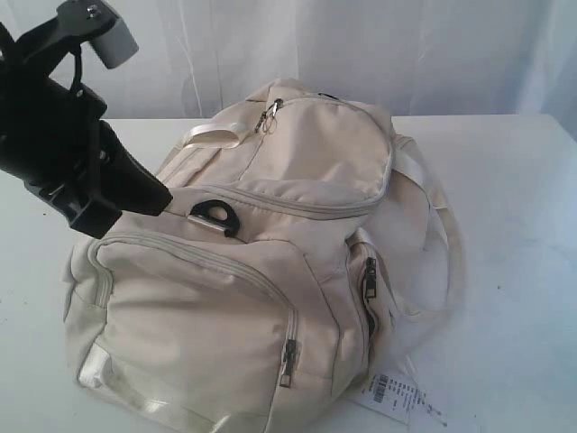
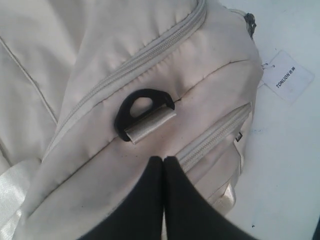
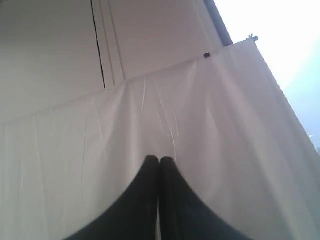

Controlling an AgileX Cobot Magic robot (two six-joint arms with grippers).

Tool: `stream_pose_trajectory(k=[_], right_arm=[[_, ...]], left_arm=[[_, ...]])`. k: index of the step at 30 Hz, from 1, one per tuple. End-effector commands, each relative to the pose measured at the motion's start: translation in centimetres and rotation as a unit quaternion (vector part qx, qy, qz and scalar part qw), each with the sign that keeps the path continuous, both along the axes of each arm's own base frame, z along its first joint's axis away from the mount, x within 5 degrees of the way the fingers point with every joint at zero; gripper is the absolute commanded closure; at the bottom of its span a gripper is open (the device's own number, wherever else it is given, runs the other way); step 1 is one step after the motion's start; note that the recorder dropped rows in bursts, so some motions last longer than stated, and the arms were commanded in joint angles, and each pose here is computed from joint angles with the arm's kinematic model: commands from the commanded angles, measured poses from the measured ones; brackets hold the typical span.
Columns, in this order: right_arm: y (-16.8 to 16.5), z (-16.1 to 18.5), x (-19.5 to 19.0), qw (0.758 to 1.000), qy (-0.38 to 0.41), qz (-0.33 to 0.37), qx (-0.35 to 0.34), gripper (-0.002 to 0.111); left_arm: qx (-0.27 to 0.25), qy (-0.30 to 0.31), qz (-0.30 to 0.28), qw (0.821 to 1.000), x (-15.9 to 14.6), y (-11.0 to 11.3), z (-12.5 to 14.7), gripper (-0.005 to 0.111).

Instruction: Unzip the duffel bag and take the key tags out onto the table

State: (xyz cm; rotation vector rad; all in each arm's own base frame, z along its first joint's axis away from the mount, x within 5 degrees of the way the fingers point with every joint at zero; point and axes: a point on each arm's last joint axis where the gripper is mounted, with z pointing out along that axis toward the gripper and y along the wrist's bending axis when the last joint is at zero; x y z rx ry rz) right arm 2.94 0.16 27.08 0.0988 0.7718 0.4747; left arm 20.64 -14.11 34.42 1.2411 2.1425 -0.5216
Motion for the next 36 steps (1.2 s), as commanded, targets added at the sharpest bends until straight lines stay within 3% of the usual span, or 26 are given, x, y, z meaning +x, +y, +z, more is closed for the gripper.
stream_pose_trajectory(k=[1,3,6,9,11,12,14,20,32,36], right_arm=[[-0.4,-1.7,1.4,0.987,0.128,0.043,0.087,0.108],[-0.8,-2.6,2.0,0.953,0.205,0.092,0.204,0.108],[-0.5,-2.1,3.0,0.943,0.246,0.089,0.207,0.108],[1.2,0.5,5.8,0.921,0.375,0.074,0.078,0.108],[2.1,2.4,8.6,0.884,0.464,0.055,-0.01,0.108],[2.6,3.2,10.3,0.854,0.514,0.049,-0.065,0.108],[4.3,4.3,13.1,0.812,0.559,0.08,-0.149,0.108],[10.2,6.3,18.9,0.764,0.549,0.206,-0.27,0.108],[21.1,6.9,31.1,0.732,0.527,0.276,-0.332,0.108],[23.9,5.4,34.0,0.706,0.536,0.305,-0.347,0.108]], left_arm=[[-0.011,0.016,0.005,1.0,-0.2,-0.2,0.1,0.107],[-0.011,0.016,0.005,1.0,-0.2,-0.2,0.1,0.107],[-0.011,0.016,0.005,1.0,-0.2,-0.2,0.1,0.107],[-0.011,0.016,0.006,1.0,-0.2,-0.2,0.1,0.107],[-0.01,0.019,0.004,1.0,-0.2,-0.2,0.1,0.107],[-0.011,0.026,0.001,1.0,-0.3,-0.2,0.1,0.107],[-0.017,0.036,-0.003,0.999,-0.5,-0.3,0.1,0.107],[-0.024,0.044,-0.005,0.999,-0.6,-0.4,0.1,0.107],[-0.022,0.047,-0.007,0.999,-0.7,-0.4,0.1,0.107],[-0.023,0.046,-0.006,0.999,-0.7,-0.4,0.1,0.107]])
